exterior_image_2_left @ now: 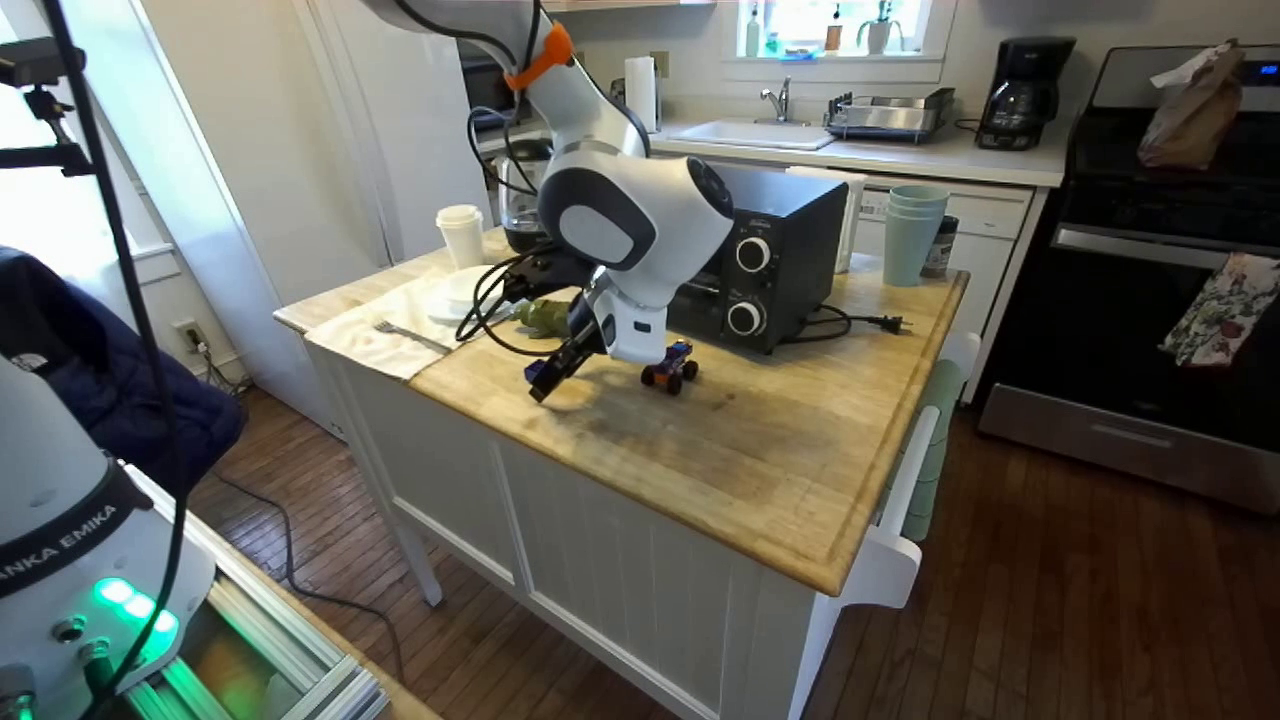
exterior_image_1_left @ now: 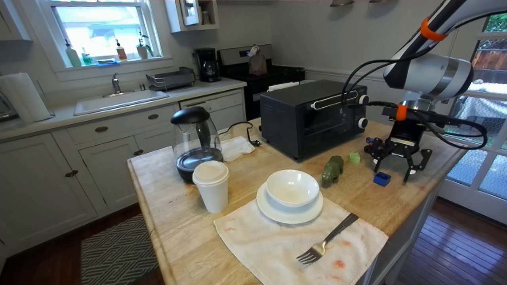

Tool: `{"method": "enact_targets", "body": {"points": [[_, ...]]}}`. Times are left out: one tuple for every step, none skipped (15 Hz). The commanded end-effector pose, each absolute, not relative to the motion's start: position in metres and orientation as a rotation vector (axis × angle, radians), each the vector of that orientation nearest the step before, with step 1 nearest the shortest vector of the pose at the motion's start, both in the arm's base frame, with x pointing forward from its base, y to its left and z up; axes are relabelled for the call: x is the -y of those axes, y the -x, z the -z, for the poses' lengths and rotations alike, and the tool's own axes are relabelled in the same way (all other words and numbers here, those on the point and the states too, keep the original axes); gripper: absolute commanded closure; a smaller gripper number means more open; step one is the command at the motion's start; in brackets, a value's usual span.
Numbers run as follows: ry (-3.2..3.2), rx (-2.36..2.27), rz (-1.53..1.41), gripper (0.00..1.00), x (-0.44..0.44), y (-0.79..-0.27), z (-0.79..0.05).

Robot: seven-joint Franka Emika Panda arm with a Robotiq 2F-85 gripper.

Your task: Turn the blue bock over

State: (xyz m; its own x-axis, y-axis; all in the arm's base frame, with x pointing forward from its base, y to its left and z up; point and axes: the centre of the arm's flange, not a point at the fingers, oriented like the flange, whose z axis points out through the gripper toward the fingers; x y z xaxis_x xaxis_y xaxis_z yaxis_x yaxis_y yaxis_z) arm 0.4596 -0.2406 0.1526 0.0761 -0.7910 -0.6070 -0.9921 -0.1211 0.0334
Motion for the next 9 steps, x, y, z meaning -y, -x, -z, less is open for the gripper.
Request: {"method": "enact_targets", "body": {"points": [[1.926,-1.724,-0.741,0.0,0.248,-0.466,-0.147],[1.924,-1.711,-0.758,0.0,0.247,-0.466,-0.146],[1.921,-1.711,-0.768,0.0,0.247,-0.466,-0.144],[1.917,-1.709,-0.777,0.0,0.246,-0.466,-0.143],[1.914,-1.706,-0.787,0.0,0.245,-0.466,-0.142],[1.913,-1.701,-0.796,0.01,0.244,-0.466,-0.14],[1.913,-1.701,-0.801,0.03,0.244,-0.466,-0.139],[1.91,-1.697,-0.808,0.04,0.244,-0.467,-0.137],[1.909,-1.697,-0.811,0.07,0.243,-0.467,-0.136]]}}
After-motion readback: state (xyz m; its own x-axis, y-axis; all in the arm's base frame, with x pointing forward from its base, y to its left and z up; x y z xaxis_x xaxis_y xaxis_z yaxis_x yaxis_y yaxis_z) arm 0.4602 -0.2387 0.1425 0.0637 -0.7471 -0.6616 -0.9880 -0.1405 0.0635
